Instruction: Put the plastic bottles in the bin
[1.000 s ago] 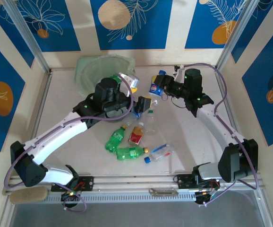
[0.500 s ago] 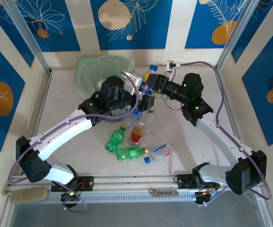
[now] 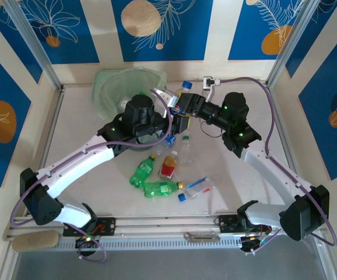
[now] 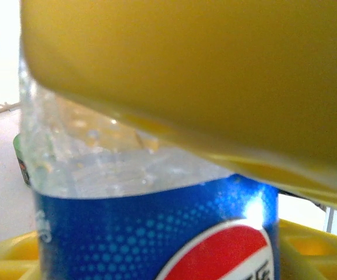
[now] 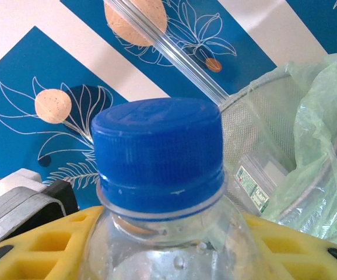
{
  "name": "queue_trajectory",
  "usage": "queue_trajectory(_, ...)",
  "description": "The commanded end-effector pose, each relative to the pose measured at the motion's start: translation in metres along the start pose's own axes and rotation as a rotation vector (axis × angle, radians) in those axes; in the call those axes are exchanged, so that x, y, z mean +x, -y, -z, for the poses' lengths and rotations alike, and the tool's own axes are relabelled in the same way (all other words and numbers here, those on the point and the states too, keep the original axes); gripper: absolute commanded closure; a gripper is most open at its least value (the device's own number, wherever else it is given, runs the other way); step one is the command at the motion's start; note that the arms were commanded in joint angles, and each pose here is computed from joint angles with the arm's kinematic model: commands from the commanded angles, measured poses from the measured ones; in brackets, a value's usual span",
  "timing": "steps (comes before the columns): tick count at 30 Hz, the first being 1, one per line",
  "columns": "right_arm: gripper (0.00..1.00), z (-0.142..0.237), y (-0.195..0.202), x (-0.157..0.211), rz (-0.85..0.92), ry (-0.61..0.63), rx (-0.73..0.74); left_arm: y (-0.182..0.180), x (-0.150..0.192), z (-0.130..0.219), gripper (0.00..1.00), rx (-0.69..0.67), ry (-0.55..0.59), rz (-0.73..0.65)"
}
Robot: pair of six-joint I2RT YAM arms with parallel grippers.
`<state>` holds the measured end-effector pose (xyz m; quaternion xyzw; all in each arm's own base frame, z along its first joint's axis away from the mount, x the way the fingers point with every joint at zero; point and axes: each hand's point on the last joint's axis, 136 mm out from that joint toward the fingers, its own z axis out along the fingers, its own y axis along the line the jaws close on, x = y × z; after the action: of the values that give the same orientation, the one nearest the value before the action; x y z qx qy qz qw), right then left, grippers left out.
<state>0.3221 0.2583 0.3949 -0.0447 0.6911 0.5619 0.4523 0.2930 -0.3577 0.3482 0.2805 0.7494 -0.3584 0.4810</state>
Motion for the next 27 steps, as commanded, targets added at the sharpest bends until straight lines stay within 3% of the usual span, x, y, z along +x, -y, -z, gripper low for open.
queue_trajectory(1, 0.55, 0.005, -0.007, -0.004, 0.025, 0.028, -0.008, 0.002, -0.007, 0.005, 0.4, 0.004, 0.036, -0.012)
queue_trajectory(11, 0.33, 0.016, 0.011, -0.016, -0.05, 0.062, 0.025, -0.004, 0.001, 0.001, 0.42, -0.013, 0.024, -0.007)
queue_trajectory(19, 0.31, 0.039, 0.027, -0.031, -0.112, 0.117, 0.04, -0.025, 0.005, 0.001, 0.42, -0.072, 0.013, 0.022)
queue_trajectory(27, 0.28, 0.055, 0.054, -0.029, -0.125, 0.136, 0.144, -0.054, -0.036, 0.034, 0.42, -0.203, 0.075, -0.083)
